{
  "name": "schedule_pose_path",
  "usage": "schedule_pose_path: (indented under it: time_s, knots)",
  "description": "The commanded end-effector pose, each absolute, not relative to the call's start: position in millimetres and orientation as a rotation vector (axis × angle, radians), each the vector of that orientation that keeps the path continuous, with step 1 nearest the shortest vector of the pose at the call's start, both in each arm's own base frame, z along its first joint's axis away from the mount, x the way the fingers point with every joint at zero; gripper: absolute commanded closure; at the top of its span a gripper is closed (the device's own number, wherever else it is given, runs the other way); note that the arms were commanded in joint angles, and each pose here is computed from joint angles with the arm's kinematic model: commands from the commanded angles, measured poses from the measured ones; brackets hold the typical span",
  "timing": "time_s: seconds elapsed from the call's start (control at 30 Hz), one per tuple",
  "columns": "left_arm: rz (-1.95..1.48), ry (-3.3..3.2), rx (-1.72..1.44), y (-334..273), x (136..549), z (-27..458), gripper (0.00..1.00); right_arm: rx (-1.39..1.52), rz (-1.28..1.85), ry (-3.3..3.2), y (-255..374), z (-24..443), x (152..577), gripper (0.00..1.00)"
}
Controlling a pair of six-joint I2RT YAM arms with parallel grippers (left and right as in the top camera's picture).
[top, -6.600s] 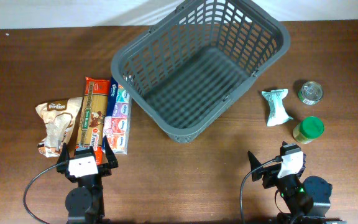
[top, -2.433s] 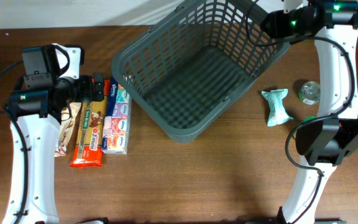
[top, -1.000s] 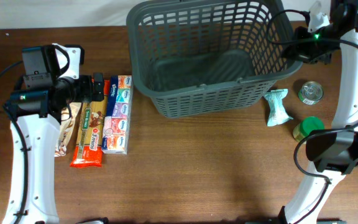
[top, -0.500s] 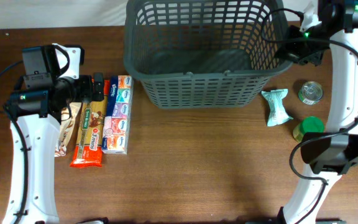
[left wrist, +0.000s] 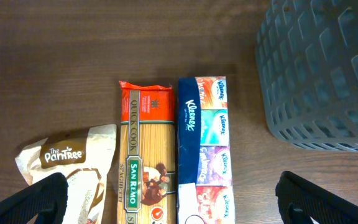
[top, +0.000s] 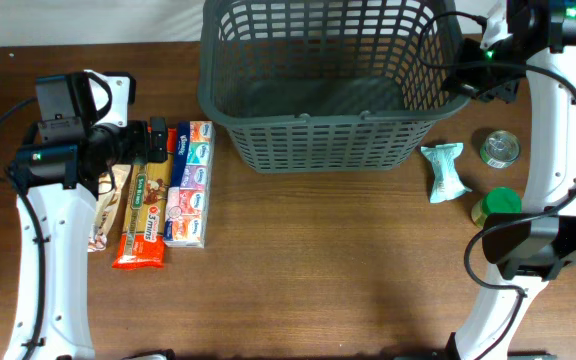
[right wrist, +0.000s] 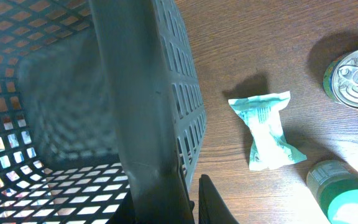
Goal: Pack container
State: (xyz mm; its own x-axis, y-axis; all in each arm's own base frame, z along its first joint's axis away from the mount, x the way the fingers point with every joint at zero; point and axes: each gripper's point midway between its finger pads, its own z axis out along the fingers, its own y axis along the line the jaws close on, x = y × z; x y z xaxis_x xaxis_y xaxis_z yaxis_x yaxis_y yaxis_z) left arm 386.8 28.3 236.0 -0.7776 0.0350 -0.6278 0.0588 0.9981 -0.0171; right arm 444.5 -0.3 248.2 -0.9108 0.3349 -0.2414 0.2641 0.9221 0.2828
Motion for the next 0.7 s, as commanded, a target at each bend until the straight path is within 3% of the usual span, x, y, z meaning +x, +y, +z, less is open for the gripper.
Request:
schedule_pose_path:
  time_s: [0.0, 0.17, 0.4, 0.53, 0.67]
  knots:
    - [-0.055, 2.442, 0.09, 26.9, 390.5, 243.0, 0.01, 0.567, 0.018, 2.867, -39.7, 214.4, 440.6, 0.87]
    - [-0.055, 2.442, 0.09, 26.9, 390.5, 243.0, 0.01, 0.568, 0.017, 2.873, -39.7, 212.5, 439.8, 0.59]
    - [-0.055, 2.441, 0.09, 26.9, 390.6, 243.1, 0.01, 0.421, 0.084, 2.857, -30.8, 222.3, 445.0, 0.4]
    - [-0.055, 2.441, 0.09, 26.9, 390.6, 243.1, 0.01, 0.254, 0.197, 2.737, -15.3, 265.2, 450.7, 0.38]
    - [-0.055, 2.441, 0.09, 26.9, 390.6, 243.1, 0.01, 0.095, 0.334, 2.496, 8.1, 350.6, 440.1, 0.38]
